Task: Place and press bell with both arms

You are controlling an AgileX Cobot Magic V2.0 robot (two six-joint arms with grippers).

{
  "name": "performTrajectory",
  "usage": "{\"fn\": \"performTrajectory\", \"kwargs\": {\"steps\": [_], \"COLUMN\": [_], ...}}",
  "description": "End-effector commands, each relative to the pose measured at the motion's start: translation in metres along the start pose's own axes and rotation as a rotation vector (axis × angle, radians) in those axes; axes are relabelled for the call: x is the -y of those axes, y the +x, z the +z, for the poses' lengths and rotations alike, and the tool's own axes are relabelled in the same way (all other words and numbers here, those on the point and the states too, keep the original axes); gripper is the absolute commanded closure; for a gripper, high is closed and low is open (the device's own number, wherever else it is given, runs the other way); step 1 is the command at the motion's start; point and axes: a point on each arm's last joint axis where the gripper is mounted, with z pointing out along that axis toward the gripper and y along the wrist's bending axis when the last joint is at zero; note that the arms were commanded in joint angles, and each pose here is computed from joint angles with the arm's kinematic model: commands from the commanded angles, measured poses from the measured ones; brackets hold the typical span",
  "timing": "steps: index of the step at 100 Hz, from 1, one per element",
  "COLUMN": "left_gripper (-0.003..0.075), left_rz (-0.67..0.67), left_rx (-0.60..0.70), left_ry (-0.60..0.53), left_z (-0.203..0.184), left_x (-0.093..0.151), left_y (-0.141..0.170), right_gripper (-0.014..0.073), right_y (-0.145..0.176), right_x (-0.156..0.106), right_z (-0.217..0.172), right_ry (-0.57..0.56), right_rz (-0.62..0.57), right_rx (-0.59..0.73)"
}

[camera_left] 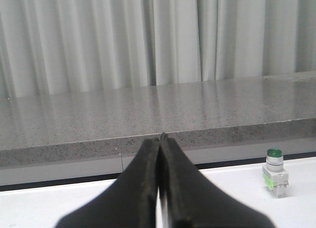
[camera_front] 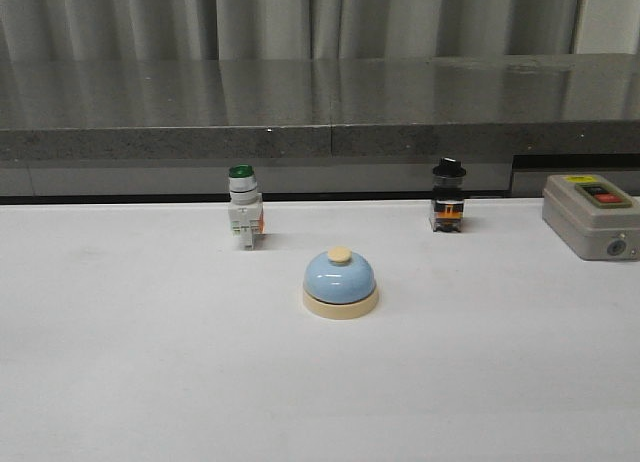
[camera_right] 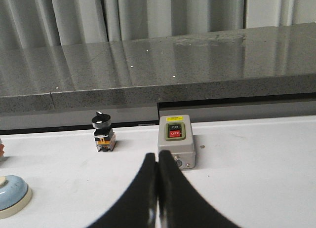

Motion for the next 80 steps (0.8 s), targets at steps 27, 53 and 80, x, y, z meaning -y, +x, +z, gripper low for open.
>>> {"fn": "performTrajectory", "kwargs": {"steps": [27,53,80], "left_gripper": [0.0741,0.0741,0.0741], "left_rz": [-0.009,-0.009,-0.009], "left_rx": [0.048,0.048,0.048], "left_ry": [0.002,0.002,0.002], "left_z": [-0.003,-0.003,-0.003], "left_x": [0.001,0.001,0.001], "left_y": [0.01,0.01,0.01], "right_gripper": [0.0659,0.0659,0.0659], "right_y": [-0.019,-0.025,-0.064], "right_x": [-0.003,-0.004,-0.007], "right_z": [-0.001,-0.002,0.005], "right_ry": [-0.02,-0.027,0.003], "right_rz": [-0.01,-0.01,-0.009], "right_rx": [0.152,0.197,0.046]}}
